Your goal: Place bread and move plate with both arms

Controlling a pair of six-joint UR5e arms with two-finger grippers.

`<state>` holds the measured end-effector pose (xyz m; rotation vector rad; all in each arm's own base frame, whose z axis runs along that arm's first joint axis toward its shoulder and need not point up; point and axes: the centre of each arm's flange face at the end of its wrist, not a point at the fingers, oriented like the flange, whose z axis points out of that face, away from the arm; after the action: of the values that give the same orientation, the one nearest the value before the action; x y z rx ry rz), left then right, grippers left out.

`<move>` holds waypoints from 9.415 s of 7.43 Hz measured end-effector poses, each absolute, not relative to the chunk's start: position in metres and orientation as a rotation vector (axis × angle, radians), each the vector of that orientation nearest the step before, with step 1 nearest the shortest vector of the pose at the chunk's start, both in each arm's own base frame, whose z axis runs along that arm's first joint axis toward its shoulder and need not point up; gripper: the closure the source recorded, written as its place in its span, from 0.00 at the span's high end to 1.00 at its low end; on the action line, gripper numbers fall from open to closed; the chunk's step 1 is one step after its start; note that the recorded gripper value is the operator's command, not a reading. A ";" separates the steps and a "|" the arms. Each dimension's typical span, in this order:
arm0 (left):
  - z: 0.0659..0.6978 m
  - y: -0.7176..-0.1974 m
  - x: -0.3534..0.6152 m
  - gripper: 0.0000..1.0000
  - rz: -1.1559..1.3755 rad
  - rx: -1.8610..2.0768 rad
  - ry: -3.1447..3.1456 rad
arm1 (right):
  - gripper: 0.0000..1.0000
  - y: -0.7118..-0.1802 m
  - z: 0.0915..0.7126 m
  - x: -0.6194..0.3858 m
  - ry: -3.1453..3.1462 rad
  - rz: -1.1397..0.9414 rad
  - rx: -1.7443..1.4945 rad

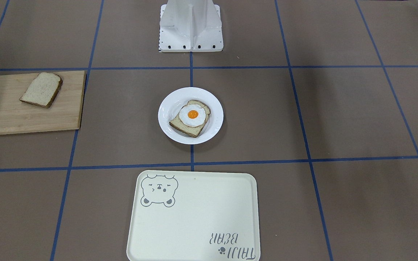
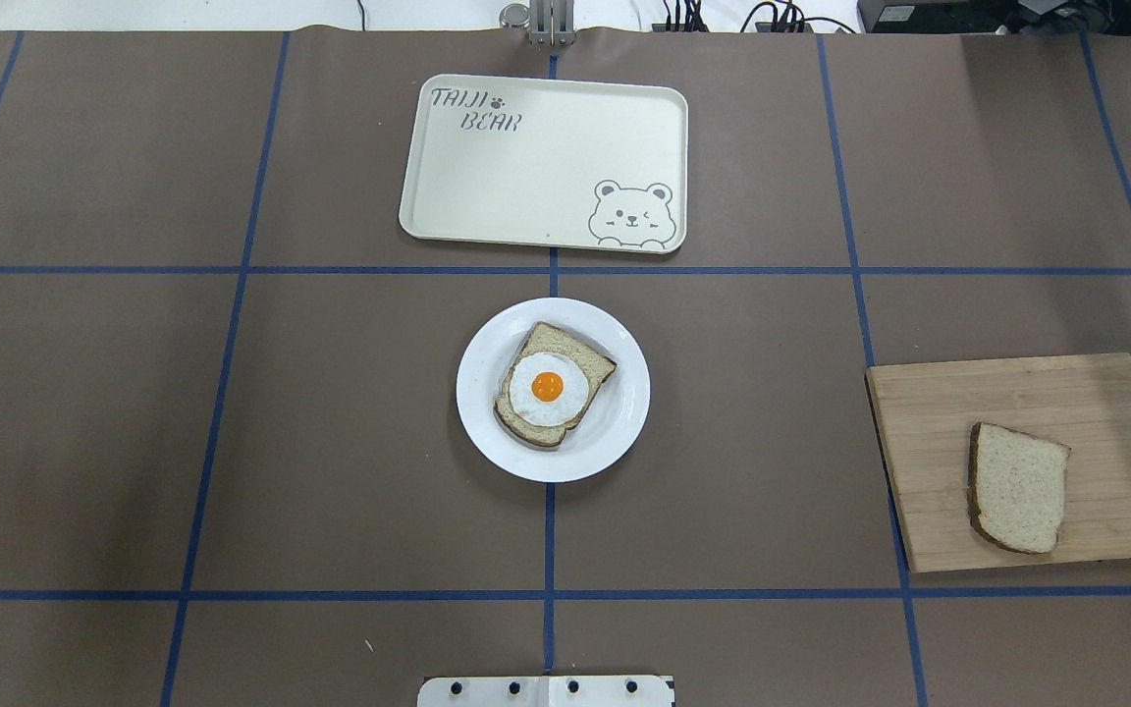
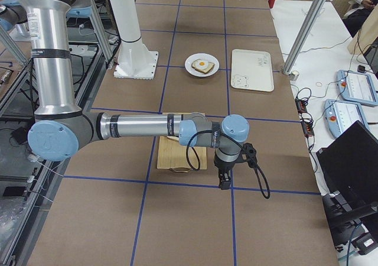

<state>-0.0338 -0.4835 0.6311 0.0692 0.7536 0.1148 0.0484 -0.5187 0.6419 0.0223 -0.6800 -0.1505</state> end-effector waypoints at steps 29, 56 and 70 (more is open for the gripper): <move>0.545 -0.520 -0.033 0.99 0.206 0.338 0.758 | 0.64 -0.298 0.601 -0.212 -0.892 0.194 0.282; 0.547 -0.520 -0.032 0.99 0.181 0.321 0.767 | 0.00 -0.468 0.281 -0.313 -1.383 0.356 0.162; 0.546 -0.523 -0.032 0.99 0.178 0.321 0.770 | 1.00 -0.363 0.246 -0.552 -1.042 0.845 0.314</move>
<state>-0.0321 -0.5232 0.5462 0.3207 0.7695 0.1779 -0.5515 -0.3633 0.2456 0.3138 -1.0419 0.8446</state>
